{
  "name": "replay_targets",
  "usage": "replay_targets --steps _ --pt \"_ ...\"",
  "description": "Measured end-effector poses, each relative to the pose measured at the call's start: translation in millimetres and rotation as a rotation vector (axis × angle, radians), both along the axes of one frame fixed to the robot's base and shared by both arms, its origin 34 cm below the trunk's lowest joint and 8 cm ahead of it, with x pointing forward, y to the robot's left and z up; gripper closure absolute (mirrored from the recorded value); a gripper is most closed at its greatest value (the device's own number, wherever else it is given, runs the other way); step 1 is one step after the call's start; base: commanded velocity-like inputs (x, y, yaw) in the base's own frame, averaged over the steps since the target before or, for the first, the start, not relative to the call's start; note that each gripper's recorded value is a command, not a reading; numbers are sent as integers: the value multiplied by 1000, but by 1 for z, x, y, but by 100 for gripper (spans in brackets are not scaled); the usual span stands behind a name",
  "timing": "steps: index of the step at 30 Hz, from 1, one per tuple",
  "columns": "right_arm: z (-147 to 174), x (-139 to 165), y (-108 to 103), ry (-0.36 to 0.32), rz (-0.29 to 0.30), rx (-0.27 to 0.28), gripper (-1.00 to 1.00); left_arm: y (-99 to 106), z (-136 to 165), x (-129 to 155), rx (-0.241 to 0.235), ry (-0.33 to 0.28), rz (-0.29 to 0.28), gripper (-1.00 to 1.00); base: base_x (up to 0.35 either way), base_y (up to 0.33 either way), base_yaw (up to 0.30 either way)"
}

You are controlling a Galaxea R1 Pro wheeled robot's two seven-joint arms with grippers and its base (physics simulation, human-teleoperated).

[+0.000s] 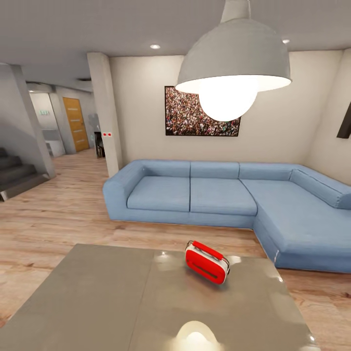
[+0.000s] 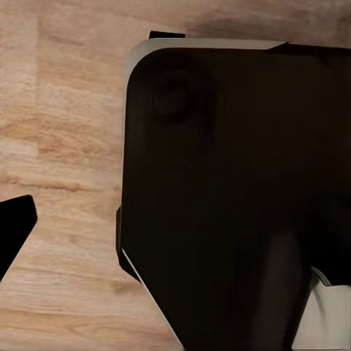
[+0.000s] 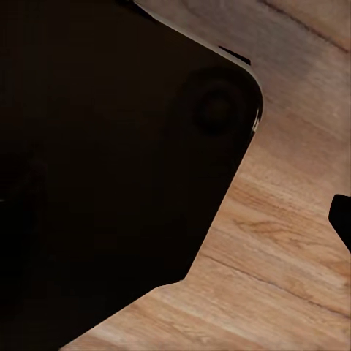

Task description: Turn on the radio receiver that's on the table in the living room.

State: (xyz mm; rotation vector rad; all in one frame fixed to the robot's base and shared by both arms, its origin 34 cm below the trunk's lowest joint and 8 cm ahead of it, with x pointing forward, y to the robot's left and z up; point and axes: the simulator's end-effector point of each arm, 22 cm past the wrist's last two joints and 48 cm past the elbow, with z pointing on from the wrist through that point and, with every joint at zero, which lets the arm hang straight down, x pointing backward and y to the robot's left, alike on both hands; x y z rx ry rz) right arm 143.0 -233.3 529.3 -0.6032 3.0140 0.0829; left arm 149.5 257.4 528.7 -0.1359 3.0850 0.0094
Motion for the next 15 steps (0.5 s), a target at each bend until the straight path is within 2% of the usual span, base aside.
replay_targets --steps 15 --pt "6 -4 -3 7 -1 -3 -100 0 6 -4 0 8 0 -100 0 0 0"
